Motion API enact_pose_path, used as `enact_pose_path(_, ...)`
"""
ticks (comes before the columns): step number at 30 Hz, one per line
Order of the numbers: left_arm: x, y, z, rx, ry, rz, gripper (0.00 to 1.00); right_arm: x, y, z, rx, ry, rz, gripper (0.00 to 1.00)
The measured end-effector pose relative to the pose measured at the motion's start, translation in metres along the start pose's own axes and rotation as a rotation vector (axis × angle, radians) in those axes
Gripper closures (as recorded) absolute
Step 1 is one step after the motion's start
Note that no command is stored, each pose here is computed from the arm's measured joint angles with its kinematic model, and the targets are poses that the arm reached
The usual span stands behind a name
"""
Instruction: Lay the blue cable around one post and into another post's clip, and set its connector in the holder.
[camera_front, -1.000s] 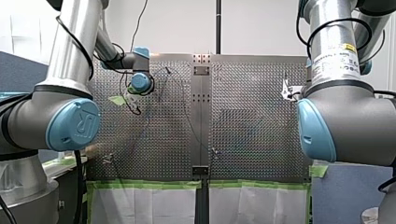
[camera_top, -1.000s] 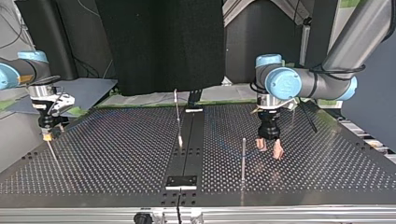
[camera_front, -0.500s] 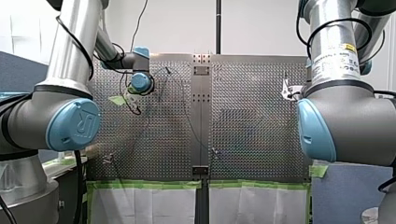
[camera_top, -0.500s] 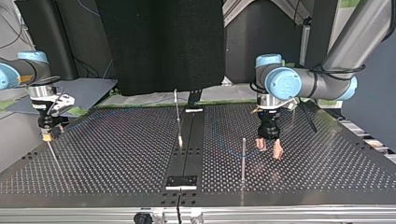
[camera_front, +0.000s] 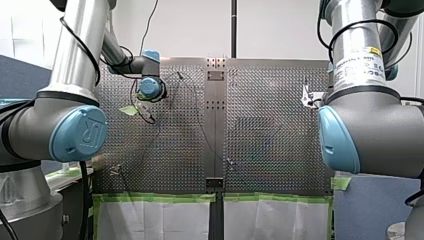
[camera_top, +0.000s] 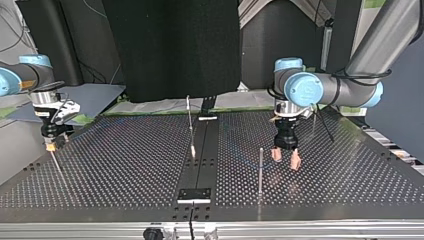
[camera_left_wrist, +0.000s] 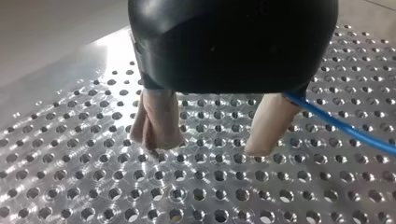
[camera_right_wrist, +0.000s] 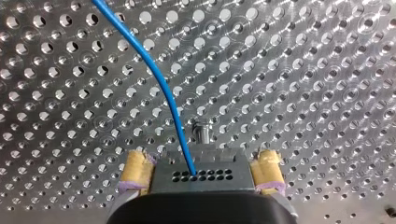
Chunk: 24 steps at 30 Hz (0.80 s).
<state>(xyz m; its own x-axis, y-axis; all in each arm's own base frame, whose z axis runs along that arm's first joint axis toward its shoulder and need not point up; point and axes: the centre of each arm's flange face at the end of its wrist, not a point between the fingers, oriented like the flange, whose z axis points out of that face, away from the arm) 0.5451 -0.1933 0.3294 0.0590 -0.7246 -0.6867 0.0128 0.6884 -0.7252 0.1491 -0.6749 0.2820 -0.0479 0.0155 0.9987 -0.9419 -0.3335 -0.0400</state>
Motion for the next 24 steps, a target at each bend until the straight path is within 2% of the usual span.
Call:
enact_pose_path(4,-0.001,-0.002,-0.003,-0.015,-0.004,-0.015,0.0,0.0,0.0,0.0,0.0,0.0,-0.001,0.0)
enact_pose_path(9,-0.007,-0.006,-0.009,-0.041,-0.026,-0.001,0.0,0.0,0.0,0.0,0.0,0.0,-0.002,0.0)
enact_pose_path(12,-0.007,-0.008,-0.012,-0.053,-0.021,0.023,0.0,0.0,0.0,0.0,0.0,0.0,-0.002,0.0)
enact_pose_path(19,0.001,-0.012,-0.024,-0.088,0.023,0.097,0.0,0.0,-0.001,0.0,0.002,-0.001,-0.003,0.0)
enact_pose_path(24,0.001,-0.019,-0.033,-0.101,0.02,0.126,0.0,0.0,-0.001,0.0,0.002,-0.002,-0.004,0.0)
